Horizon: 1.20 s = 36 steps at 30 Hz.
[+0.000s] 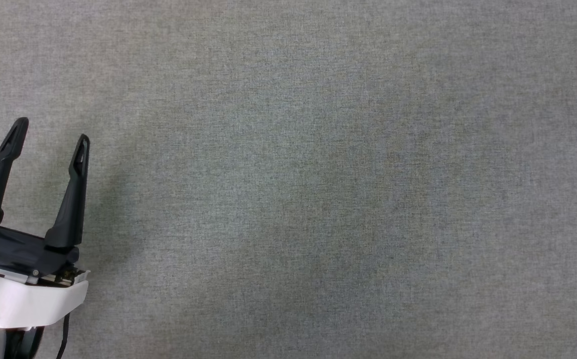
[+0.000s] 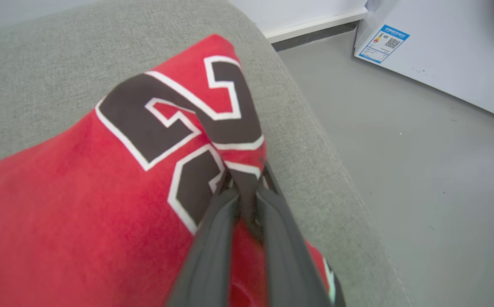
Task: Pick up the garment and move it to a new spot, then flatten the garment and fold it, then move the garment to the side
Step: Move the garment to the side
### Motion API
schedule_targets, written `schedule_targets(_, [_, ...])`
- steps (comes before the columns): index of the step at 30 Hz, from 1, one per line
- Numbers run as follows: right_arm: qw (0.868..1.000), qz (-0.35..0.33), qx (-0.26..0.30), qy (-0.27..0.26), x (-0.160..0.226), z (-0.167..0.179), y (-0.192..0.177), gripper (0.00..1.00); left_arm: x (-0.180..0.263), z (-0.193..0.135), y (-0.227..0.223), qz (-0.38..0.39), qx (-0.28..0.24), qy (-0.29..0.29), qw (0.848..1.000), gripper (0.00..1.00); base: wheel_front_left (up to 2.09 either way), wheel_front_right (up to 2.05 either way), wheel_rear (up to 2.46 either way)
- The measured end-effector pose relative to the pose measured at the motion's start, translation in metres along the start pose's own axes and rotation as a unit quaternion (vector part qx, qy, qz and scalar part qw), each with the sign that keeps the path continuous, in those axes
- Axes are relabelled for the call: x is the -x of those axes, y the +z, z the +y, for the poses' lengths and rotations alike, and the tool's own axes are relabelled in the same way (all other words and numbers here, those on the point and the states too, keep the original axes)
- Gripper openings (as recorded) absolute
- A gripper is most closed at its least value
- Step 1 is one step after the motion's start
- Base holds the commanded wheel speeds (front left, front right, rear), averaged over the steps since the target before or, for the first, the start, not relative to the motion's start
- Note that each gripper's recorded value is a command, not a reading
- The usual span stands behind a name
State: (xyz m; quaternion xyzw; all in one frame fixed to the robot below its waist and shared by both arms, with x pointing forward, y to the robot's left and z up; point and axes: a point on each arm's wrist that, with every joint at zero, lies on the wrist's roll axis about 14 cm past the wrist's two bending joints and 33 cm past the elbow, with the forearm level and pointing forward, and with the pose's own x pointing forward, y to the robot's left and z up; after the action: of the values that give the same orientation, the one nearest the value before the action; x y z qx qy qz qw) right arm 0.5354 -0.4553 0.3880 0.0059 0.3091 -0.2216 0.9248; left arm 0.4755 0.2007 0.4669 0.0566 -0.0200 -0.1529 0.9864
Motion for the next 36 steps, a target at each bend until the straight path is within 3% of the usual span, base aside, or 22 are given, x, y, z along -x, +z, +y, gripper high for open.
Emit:
schedule_targets(12, [0.999,0.002,0.021,-0.032,-0.004,-0.014,0.002,0.03,0.003,0.001,-0.007,0.012,0.004,0.003,1.0,1.0,0.0,0.0,0.0])
schedule_targets(13, [0.999,-0.001,0.021,-0.033,-0.003,-0.014,0.005,0.23,0.003,0.001,-0.008,0.013,0.004,0.003,1.0,1.0,0.0,0.0,0.0])
schedule_targets(14, [0.999,-0.004,0.016,-0.031,-0.003,-0.012,0.007,0.35,0.003,0.001,-0.008,0.013,0.004,0.003,1.0,1.0,0.0,0.0,0.0])
schedule_targets(16, [0.999,-0.005,0.013,-0.028,-0.003,-0.009,0.01,0.5,0.002,0.0,-0.008,0.012,0.007,0.001,1.0,1.0,0.0,0.0,0.0])
schedule_targets(17, [0.999,-0.006,0.012,-0.029,-0.001,-0.009,0.011,0.78,0.001,0.0,-0.007,0.011,0.009,0.002,1.0,1.0,0.0,0.0,0.0])
schedule_targets(18, [0.999,-0.008,0.013,-0.028,0.0,-0.009,0.013,0.93,0.001,-0.001,-0.007,0.01,0.01,0.0,1.0,1.0,0.0,0.0,0.0])
schedule_targets(19, [0.999,-0.015,0.012,-0.029,0.002,-0.01,0.017,1.0,0.001,-0.003,-0.005,0.008,0.012,-0.002,1.0,1.0,0.0,0.0,0.0])
schedule_targets(26, [0.998,-0.067,0.014,-0.004,0.014,0.005,0.047,1.0,-0.001,-0.011,0.003,-0.005,0.029,-0.002,1.0,1.0,0.0,0.0,0.0])
schedule_targets(33, [0.982,-0.15,-0.002,0.115,0.047,0.075,0.063,1.0,0.003,-0.017,0.024,-0.031,0.047,0.009,0.998,1.0,0.0,0.0,0.0])
schedule_targets(36, [0.974,-0.18,0.007,0.137,0.064,0.078,0.07,1.0,0.006,-0.019,0.029,-0.035,0.049,0.009,0.998,1.0,0.0,0.0,0.0])
